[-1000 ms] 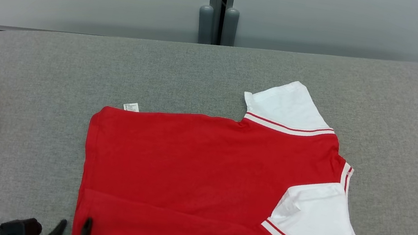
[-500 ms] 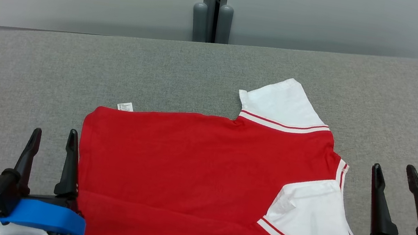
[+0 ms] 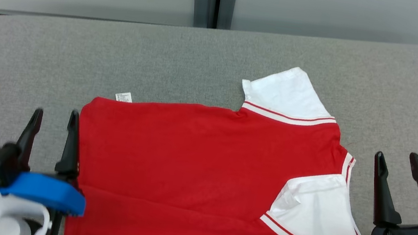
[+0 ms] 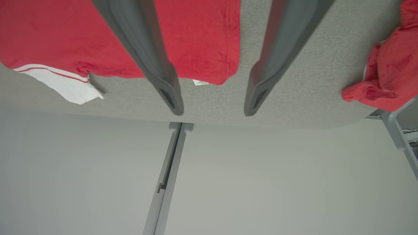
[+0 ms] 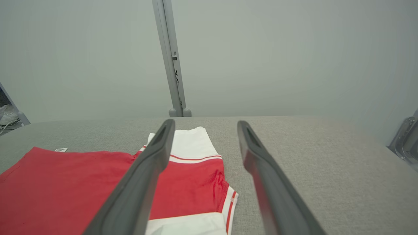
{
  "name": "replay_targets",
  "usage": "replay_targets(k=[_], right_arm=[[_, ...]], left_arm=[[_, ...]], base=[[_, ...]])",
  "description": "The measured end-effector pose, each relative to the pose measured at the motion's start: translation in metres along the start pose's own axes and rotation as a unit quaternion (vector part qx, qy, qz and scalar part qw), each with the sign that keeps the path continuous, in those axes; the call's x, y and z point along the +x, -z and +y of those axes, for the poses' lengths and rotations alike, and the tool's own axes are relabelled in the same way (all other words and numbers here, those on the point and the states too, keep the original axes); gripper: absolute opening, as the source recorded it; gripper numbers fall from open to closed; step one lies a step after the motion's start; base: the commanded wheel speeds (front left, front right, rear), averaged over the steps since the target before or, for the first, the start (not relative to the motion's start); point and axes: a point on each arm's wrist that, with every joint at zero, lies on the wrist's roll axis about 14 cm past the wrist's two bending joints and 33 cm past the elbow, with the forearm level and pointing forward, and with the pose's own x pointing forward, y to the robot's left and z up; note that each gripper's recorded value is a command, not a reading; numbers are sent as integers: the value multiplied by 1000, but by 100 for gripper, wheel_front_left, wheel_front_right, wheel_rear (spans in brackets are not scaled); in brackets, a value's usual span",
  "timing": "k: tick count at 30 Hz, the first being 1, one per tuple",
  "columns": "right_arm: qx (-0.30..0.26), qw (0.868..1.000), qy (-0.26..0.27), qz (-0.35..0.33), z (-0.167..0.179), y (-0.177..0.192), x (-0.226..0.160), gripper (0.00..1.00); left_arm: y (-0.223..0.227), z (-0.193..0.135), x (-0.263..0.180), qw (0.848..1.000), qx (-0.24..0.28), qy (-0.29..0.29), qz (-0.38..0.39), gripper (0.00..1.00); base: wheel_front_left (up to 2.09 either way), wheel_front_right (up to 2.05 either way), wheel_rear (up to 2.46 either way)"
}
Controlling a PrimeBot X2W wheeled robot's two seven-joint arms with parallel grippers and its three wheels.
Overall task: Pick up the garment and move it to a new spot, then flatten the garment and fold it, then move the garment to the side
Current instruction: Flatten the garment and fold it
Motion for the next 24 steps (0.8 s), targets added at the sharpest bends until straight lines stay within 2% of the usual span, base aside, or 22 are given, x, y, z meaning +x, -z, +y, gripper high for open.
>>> replay_targets(k=[4, 9, 14, 21, 22, 23, 24], right_arm=[[1, 1000, -1, 10, 0, 9, 10, 100], [7, 1000, -4, 26, 1, 23, 21, 100], [16, 999, 3, 43, -4, 38, 26, 100], [26, 997, 20, 69, -15, 58, 25, 100], [26, 997, 22, 72, -17, 61, 25, 100], [26, 997, 24, 74, -19, 62, 25, 100], [25, 996, 26, 76, -21, 64, 25, 100]], left_arm=[[4, -1, 32, 999, -3, 26, 33, 100], [39, 10, 65, 992, -19, 35, 117, 100], [82, 17, 83, 979, -35, 38, 200, 100], [125, 24, 86, 956, -53, 34, 287, 100], [127, 23, 86, 953, -56, 37, 295, 93], [130, 22, 86, 951, -57, 39, 301, 75], [131, 22, 87, 950, -58, 39, 304, 49]], base=[[0, 0, 0], [0, 0, 0], [0, 0, 0], [0, 0, 0], [0, 0, 0], [0, 0, 0], [0, 0, 0]])
